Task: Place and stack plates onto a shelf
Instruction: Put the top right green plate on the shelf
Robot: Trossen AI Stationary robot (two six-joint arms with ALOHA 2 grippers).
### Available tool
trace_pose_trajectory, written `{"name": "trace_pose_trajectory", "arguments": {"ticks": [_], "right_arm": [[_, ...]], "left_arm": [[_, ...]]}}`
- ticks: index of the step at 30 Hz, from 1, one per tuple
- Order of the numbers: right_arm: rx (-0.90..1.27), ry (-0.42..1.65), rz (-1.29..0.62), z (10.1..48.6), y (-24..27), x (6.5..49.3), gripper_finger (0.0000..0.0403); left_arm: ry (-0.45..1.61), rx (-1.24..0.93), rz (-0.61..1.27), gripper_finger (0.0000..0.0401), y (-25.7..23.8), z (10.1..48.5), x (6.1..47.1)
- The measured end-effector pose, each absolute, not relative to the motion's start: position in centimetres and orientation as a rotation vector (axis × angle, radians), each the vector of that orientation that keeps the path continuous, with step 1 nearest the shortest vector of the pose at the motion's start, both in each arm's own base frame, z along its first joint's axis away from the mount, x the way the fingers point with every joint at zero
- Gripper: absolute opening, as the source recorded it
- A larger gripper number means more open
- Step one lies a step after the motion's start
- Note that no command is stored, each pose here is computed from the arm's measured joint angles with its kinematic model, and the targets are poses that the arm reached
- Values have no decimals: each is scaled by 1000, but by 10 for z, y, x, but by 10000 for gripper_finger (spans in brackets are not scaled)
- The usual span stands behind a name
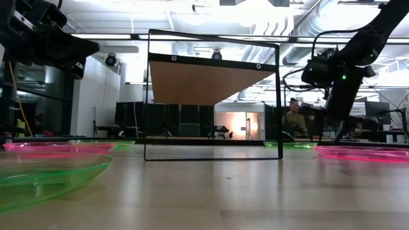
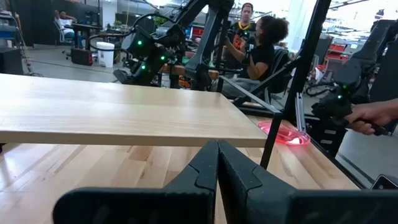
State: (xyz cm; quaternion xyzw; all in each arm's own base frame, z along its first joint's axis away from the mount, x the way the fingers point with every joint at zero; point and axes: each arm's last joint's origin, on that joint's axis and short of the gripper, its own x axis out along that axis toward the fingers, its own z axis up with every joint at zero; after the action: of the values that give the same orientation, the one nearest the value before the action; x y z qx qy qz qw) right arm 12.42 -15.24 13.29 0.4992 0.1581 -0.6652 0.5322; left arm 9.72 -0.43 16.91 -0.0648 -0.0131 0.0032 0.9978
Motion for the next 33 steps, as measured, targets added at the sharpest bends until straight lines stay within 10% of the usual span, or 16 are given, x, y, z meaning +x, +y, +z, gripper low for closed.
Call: {"name": "trace_pose_trajectory", "arguments": {"ticks": [17,25,33], "right_arm": [[1267,243,-1590,105,-172,143,133],[1265,231,-1618,103,-174,140,11],[1247,292,-1461,119,-169,140,1]], "left_arm": [[-26,-130,6,1,-4,169,97],[-26,-130,6,1,-4,169,97],[-26,-130,6,1,-4,169,97]]}}
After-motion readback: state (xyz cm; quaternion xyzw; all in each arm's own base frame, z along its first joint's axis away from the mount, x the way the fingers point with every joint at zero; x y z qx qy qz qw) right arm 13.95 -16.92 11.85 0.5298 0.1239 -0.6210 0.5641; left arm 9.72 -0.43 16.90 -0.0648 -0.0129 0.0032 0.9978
